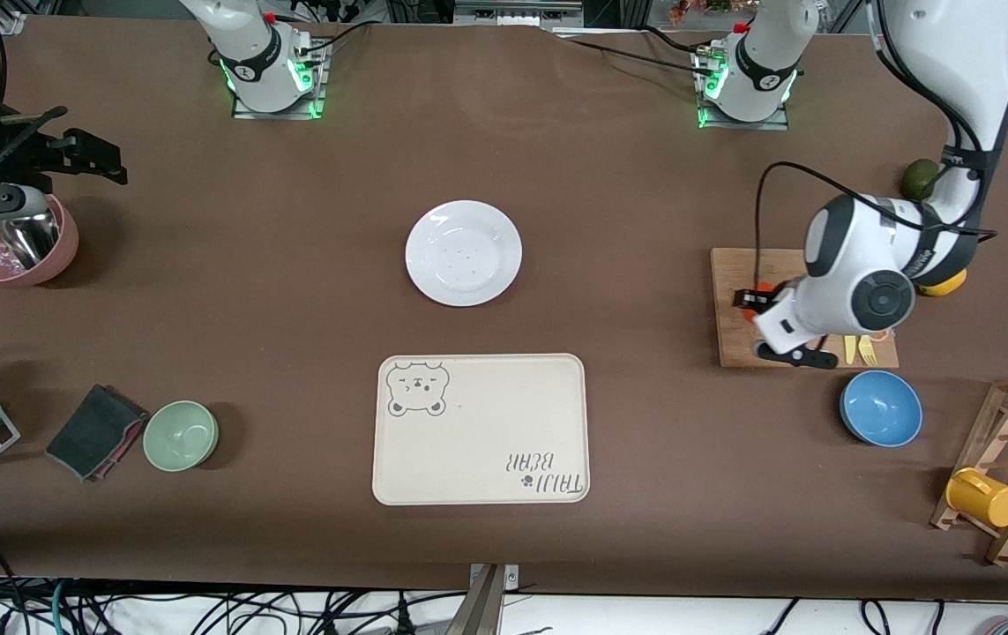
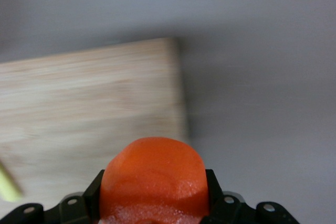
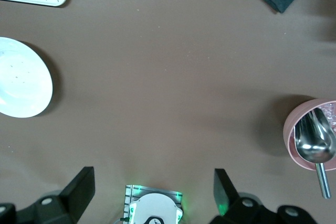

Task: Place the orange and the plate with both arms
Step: 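Carry the orange with the left gripper over the white plate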

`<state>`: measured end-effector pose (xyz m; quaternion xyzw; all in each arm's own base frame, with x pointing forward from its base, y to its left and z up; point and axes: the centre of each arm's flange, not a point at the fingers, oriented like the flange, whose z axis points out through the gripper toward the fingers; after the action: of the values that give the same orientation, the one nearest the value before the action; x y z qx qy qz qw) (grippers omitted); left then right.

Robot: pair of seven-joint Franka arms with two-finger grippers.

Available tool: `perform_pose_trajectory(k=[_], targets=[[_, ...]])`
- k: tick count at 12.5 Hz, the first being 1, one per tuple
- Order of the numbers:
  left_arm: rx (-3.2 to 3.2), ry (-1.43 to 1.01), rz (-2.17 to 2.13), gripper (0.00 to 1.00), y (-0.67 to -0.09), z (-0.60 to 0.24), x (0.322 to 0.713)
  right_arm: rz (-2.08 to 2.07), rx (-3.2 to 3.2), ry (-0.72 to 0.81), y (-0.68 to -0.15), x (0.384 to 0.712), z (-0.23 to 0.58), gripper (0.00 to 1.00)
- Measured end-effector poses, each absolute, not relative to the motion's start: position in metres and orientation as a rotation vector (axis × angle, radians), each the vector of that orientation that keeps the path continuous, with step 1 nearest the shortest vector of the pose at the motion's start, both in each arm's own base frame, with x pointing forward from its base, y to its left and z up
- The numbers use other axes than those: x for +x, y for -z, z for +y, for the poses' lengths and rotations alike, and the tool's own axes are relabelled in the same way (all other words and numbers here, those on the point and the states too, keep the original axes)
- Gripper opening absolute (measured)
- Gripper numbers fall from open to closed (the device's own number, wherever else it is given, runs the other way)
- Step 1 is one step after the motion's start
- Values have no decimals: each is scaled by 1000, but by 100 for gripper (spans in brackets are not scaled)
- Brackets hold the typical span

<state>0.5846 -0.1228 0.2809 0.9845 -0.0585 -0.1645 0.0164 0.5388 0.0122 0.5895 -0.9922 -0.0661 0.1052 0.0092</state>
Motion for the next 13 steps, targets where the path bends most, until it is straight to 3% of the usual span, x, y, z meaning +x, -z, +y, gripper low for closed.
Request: perform_pose_trajectory(k=[6, 10, 13], targets=[[3015, 459, 182, 74, -318, -352, 522, -229, -3100, -349, -583, 542, 14, 100], [2892, 347, 370, 74, -268, -487, 464, -273, -3092, -362, -582, 541, 16, 100], [2840, 351, 420, 74, -230, -539, 428, -351, -3082, -373, -581, 540, 31, 100]])
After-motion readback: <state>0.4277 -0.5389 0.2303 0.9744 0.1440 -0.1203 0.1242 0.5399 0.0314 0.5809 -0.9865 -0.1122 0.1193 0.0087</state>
